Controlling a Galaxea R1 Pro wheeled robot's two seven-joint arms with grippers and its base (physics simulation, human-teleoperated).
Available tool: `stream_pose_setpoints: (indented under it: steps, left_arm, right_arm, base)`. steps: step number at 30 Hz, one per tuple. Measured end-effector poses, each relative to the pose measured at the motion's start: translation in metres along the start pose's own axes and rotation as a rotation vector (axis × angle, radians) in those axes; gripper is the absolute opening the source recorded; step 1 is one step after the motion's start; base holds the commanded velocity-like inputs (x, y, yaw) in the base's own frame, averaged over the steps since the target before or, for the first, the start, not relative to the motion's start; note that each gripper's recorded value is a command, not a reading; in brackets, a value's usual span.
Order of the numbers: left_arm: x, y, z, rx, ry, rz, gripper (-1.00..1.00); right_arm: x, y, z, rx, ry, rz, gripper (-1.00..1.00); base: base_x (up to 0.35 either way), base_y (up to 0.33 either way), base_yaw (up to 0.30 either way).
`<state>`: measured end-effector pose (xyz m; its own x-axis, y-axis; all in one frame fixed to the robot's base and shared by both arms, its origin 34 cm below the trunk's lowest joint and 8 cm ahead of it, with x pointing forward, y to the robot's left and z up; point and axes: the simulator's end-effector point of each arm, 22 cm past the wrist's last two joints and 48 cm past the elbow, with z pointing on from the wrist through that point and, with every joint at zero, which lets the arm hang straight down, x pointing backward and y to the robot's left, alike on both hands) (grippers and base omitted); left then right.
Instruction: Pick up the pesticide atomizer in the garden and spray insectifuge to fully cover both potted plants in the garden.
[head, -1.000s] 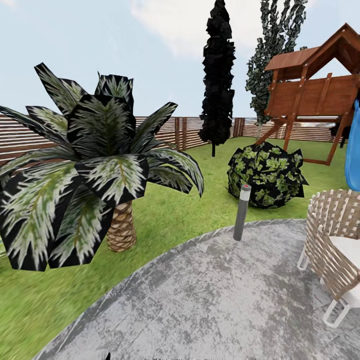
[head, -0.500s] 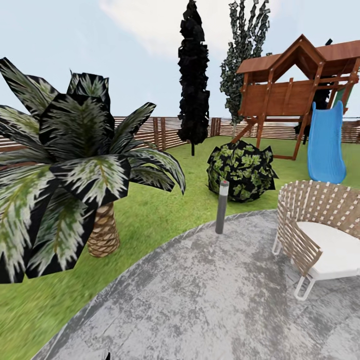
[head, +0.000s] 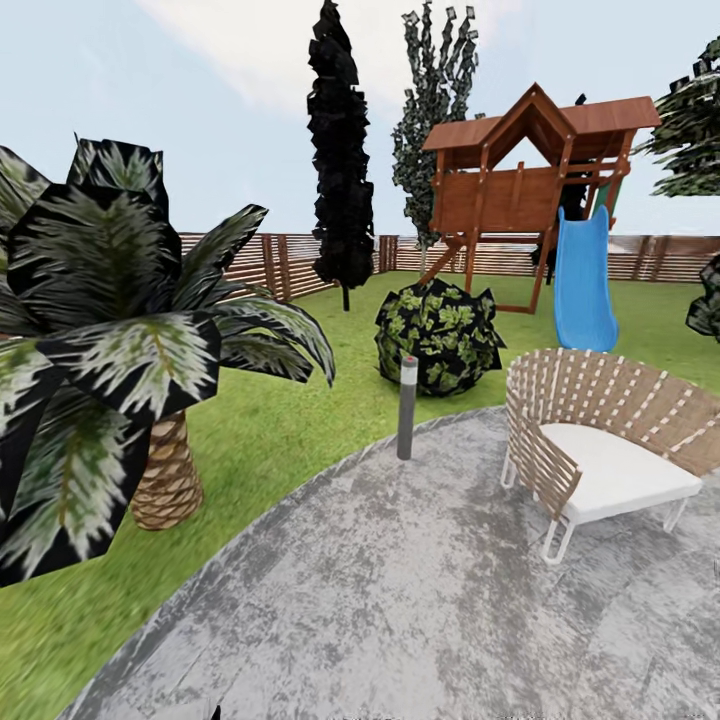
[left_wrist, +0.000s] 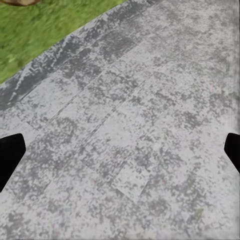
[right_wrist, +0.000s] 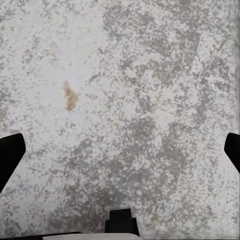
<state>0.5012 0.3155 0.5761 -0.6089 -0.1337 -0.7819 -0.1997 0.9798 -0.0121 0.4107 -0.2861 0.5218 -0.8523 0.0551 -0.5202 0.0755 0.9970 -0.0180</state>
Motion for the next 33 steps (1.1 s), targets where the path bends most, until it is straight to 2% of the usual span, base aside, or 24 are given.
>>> stream_pose_setpoints:
  steps: [33]
  left_arm:
    - [0.0007, -0.0014, -0.0002, 0.002, 0.001, -0.001, 1.00]
  right_arm:
    - [-0.0014, -0.0013, -0.0001, 0.002, -0.003, 0.000, 1.00]
  base:
    - [-0.003, 0.009, -0.275]
